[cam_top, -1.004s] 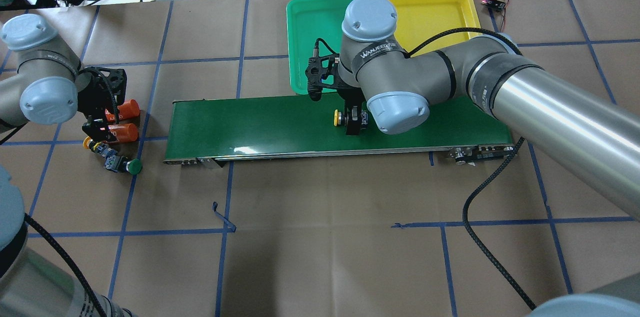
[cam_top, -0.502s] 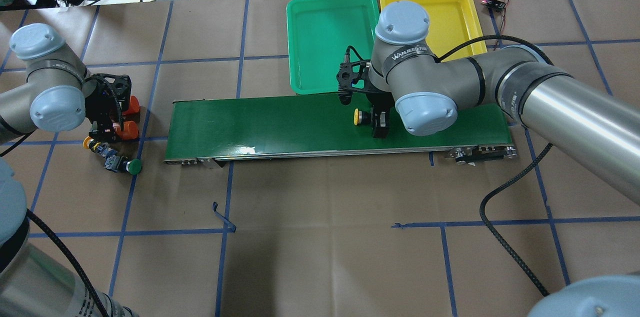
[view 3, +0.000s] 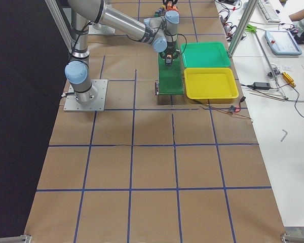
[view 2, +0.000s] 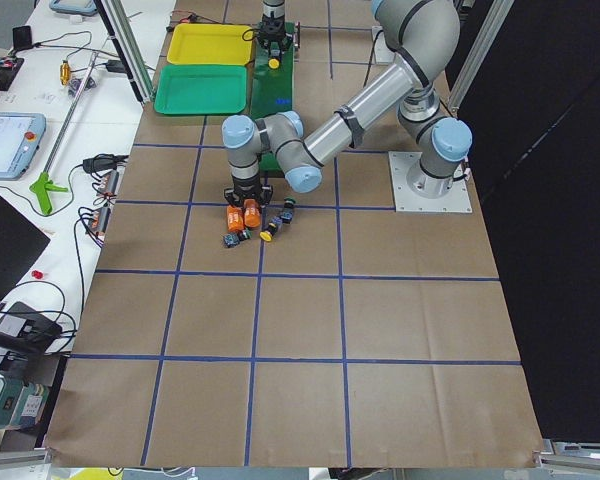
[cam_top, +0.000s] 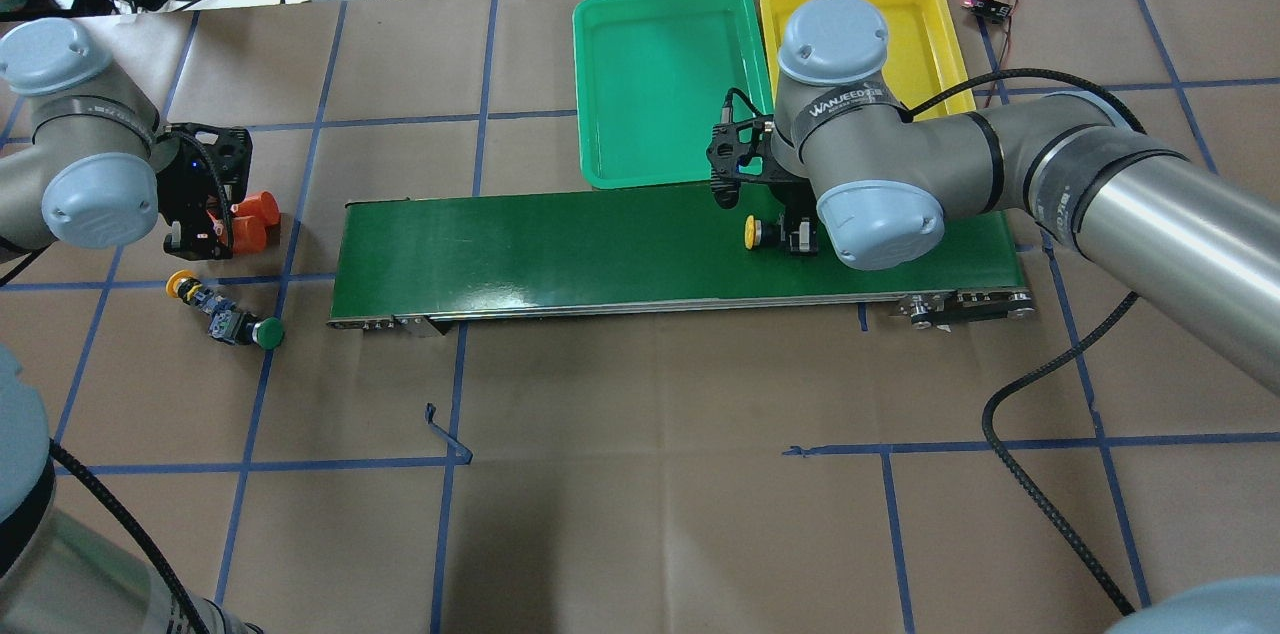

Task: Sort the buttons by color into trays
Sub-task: 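Drop the yellow button into the yellow tray while left gripper sets cylinder on belt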

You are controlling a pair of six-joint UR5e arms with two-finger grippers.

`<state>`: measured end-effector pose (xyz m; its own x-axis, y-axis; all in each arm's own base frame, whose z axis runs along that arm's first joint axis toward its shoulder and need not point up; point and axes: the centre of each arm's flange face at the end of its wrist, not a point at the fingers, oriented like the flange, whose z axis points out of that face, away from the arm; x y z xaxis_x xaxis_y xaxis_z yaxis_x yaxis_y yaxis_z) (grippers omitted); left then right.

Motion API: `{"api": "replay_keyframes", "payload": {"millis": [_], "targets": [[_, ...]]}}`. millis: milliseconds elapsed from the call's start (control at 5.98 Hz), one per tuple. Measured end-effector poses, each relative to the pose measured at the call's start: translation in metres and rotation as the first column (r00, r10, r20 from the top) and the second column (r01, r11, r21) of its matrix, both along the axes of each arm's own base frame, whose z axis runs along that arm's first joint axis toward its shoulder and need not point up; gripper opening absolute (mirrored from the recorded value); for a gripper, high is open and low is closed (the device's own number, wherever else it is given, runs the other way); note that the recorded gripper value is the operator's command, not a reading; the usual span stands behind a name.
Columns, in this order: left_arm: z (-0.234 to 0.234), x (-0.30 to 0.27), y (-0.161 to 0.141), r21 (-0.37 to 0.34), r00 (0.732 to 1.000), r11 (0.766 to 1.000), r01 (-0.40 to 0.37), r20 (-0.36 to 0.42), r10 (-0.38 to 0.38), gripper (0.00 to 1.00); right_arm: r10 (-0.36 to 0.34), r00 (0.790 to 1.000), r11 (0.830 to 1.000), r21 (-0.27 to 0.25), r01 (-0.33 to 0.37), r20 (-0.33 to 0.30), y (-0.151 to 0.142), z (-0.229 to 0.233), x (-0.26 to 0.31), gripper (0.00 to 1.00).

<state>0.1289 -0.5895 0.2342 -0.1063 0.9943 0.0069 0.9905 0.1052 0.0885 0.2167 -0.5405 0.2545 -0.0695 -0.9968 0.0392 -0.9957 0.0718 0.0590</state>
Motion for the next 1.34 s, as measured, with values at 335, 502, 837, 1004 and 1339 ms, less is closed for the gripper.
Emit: {"api": "replay_keyframes", "payload": {"millis": [335,502,837,1004,1339], "targets": [[0.050,-0.075,0.009,-0.001,0.994,0.998,0.061,-0.090,-0.061,0.00,0.067,0.998,0.996,-0.063,-0.068,-0.016,-0.013,0.032,-0.030,0.08],[0.061,-0.126,0.016,0.008,0.992,0.997,0.078,-0.102,-0.076,0.00,0.115,0.993,0.988,-0.096,-0.117,-0.026,-0.030,0.048,-0.056,0.08],[0.054,-0.212,0.034,0.050,0.990,0.992,0.118,-0.087,-0.113,0.25,0.168,0.985,0.976,-0.131,-0.173,-0.045,-0.084,0.052,-0.111,0.09],[0.044,-0.226,0.044,0.074,0.993,0.993,0.096,-0.081,-0.090,0.97,0.178,0.983,0.973,-0.143,-0.183,-0.050,-0.113,0.025,-0.124,0.15],[0.039,-0.223,0.052,0.087,0.996,0.995,0.056,-0.079,-0.049,0.98,0.178,0.984,0.967,-0.180,-0.180,-0.023,-0.144,-0.038,-0.128,1.00]]}}
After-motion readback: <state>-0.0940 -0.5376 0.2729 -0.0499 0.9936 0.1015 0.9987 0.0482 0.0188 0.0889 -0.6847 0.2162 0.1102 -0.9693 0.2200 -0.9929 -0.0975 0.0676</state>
